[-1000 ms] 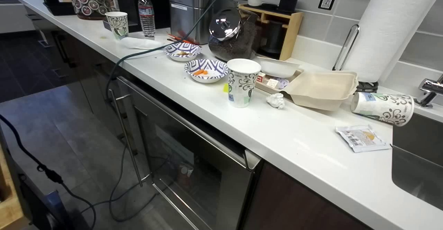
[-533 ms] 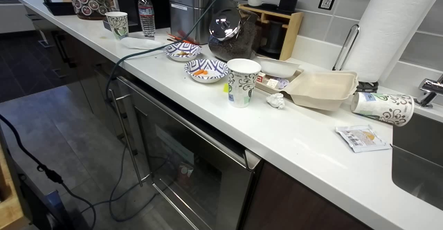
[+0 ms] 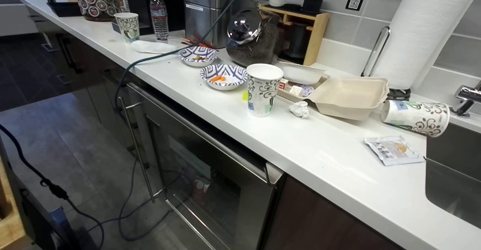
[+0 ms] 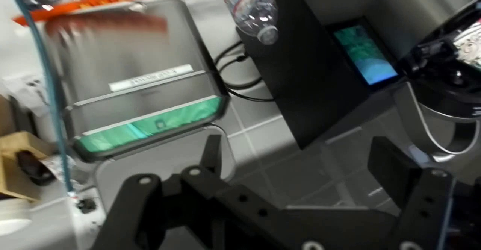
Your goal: Close the coffeemaker.
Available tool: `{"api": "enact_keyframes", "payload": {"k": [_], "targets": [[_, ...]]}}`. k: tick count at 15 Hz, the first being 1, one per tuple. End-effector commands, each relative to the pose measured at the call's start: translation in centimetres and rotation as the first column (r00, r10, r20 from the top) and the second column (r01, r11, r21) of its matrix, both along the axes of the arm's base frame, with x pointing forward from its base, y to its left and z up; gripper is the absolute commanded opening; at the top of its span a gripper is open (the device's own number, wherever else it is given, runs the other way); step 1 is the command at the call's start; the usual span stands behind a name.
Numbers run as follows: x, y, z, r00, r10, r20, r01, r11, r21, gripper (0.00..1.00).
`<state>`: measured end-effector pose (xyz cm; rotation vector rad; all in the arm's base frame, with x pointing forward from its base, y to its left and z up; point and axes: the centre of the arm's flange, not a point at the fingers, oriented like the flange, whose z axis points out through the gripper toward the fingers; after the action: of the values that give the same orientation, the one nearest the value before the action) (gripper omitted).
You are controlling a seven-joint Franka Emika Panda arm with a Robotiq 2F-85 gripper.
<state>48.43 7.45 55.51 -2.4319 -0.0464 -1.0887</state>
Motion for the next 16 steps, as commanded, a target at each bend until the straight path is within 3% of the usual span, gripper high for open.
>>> {"api": "enact_keyframes", "payload": {"k": [1,5,6,10,12,16], "targets": [[6.6,3.6,1.7,0.979,0.164,0.123,-0.166,0.986,0.007,1.00],[6.7,6.3,1.0,0.910,0.367,0.195,-0.370,0.929,-0.019,1.00],[4.5,7.2,3.8,0.943,0.285,0.171,-0.285,0.958,-0.024,1.00],[4.8,7.2,3.6,0.920,0.342,0.191,-0.342,0.939,-0.036,1.00],[5.8,7.8,2.2,0.865,0.363,0.347,-0.375,0.926,-0.035,1.00],[6.9,9.7,1.0,0.799,0.335,0.499,-0.402,0.915,0.030,1.00]]}}
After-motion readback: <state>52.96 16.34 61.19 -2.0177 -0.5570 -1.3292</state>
